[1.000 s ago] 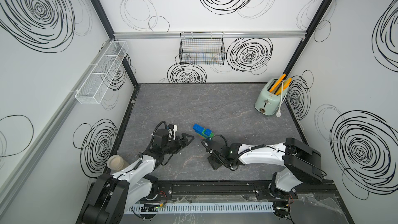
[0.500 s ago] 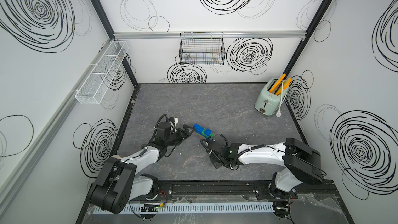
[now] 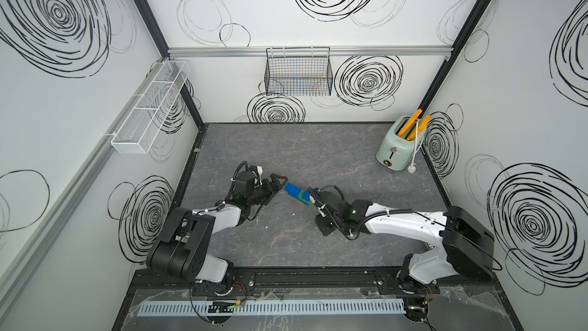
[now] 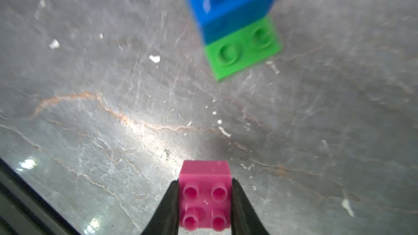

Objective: Assemble a heart with lego
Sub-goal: Pick up the lego brick from the center of the board, then assemble the lego brick with the lego brick.

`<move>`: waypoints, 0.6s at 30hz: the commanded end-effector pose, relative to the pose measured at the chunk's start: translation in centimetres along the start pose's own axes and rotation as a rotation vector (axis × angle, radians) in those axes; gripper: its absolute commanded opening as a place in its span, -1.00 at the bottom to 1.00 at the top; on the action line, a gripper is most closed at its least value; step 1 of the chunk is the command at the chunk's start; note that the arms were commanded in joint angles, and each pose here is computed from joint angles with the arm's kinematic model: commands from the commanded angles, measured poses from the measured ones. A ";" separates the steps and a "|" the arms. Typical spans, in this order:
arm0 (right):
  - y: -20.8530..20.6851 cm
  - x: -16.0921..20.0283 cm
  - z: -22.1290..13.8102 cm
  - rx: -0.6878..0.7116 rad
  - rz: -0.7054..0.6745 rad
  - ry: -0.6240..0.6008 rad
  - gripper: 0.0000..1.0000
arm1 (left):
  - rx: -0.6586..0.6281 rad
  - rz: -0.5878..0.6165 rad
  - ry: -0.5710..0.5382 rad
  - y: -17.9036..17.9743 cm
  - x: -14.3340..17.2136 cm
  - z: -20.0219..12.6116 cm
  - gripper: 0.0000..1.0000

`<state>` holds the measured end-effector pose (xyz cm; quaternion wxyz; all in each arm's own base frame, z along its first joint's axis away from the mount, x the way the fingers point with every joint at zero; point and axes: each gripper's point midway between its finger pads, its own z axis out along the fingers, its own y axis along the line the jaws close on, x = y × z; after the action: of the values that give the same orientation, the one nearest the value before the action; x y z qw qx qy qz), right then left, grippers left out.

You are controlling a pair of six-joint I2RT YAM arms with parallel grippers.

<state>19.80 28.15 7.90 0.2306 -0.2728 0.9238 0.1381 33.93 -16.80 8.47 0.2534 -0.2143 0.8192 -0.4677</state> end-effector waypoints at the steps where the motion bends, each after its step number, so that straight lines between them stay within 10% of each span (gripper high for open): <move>1: -0.8 -2.4 -2.9 -0.062 -0.031 -0.043 -0.49 | 0.137 -0.005 -0.031 -3.3 -1.5 0.8 0.95; 18: -3.7 -10.9 -6.8 -0.102 -0.069 -0.188 -0.47 | 0.233 -0.081 0.133 -4.2 4.5 3.2 0.95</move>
<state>27.50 26.62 18.15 0.3124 -0.2710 0.8891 0.1961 33.50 -22.91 8.22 0.1975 -0.1975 0.7823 -0.5569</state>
